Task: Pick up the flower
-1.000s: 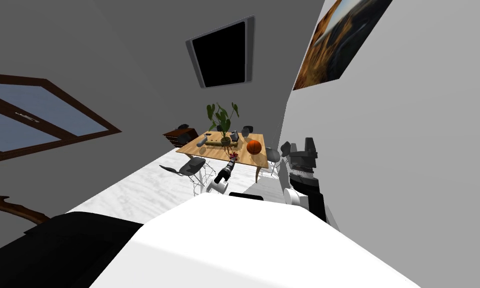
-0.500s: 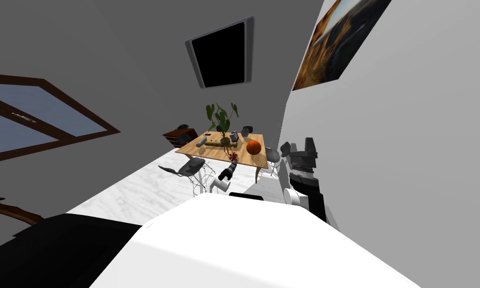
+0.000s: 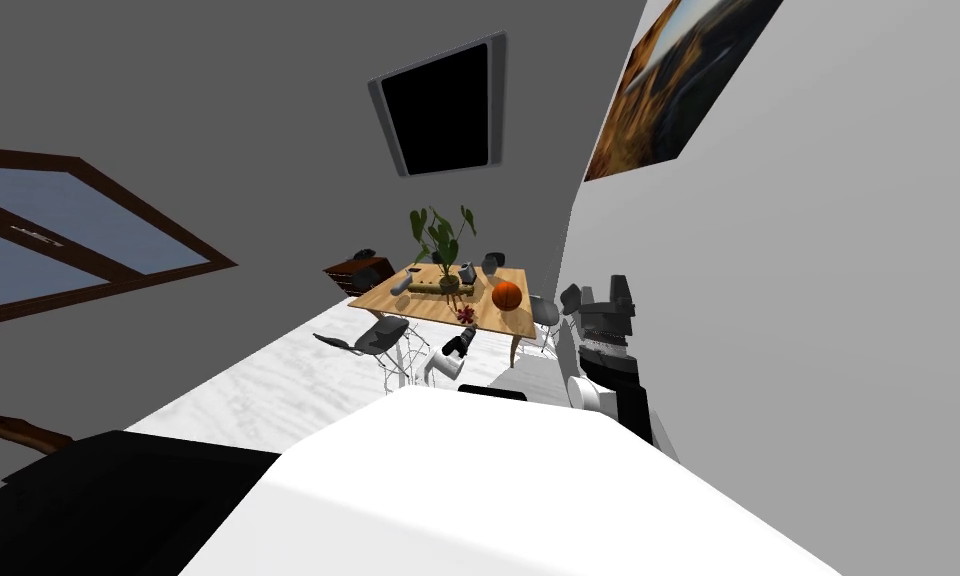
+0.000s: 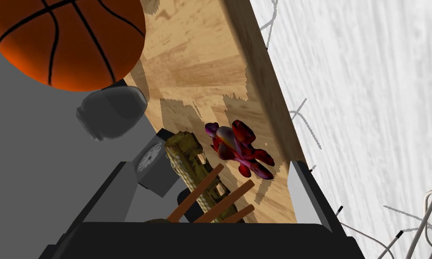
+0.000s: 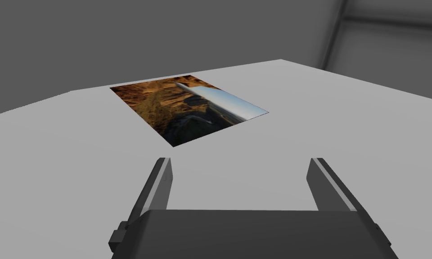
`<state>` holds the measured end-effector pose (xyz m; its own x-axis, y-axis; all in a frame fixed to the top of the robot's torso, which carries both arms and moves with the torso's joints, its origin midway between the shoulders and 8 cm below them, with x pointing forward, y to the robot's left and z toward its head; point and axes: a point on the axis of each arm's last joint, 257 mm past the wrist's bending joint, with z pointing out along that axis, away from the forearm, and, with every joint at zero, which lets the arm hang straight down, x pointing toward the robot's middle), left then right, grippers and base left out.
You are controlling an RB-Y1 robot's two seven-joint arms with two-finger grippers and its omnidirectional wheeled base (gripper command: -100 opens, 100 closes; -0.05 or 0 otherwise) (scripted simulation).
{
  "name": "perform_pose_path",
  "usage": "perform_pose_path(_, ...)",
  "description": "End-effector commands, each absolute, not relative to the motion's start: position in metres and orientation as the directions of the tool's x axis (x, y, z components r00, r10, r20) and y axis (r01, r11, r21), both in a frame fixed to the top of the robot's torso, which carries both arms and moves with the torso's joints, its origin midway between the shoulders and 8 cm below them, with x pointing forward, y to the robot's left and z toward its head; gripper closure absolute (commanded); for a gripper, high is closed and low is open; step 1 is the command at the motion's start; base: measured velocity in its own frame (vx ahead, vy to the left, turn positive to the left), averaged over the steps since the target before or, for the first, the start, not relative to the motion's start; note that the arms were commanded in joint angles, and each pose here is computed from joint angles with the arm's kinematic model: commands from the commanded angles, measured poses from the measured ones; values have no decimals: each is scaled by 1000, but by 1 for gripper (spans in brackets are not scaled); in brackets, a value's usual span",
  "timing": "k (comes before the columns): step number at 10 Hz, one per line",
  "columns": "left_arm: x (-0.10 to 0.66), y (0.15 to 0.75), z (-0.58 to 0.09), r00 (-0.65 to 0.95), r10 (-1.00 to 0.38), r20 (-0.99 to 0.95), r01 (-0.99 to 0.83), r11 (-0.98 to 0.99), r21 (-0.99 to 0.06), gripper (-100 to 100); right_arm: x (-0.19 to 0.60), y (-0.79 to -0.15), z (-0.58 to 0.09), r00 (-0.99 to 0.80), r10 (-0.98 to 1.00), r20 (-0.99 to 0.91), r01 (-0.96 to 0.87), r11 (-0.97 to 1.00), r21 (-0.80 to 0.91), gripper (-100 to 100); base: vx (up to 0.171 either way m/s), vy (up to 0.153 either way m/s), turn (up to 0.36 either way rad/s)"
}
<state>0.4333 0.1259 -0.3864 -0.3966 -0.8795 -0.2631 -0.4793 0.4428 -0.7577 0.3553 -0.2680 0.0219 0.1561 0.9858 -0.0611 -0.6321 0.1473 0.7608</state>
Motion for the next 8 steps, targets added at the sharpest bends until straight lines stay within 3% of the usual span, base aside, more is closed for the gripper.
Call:
perform_pose_path(1,428,127,-399,-412,-872,-266,-508,462,-727,-100,355,-268,22,156,986,-61,-632,147,761,0,34,-6,-10)
perform_pose_path(8,417,129,-439,-503,-816,-284,-599,566,-567,-100,355,-268,22,156,986,-61,-632,147,761,0,51,2,-14)
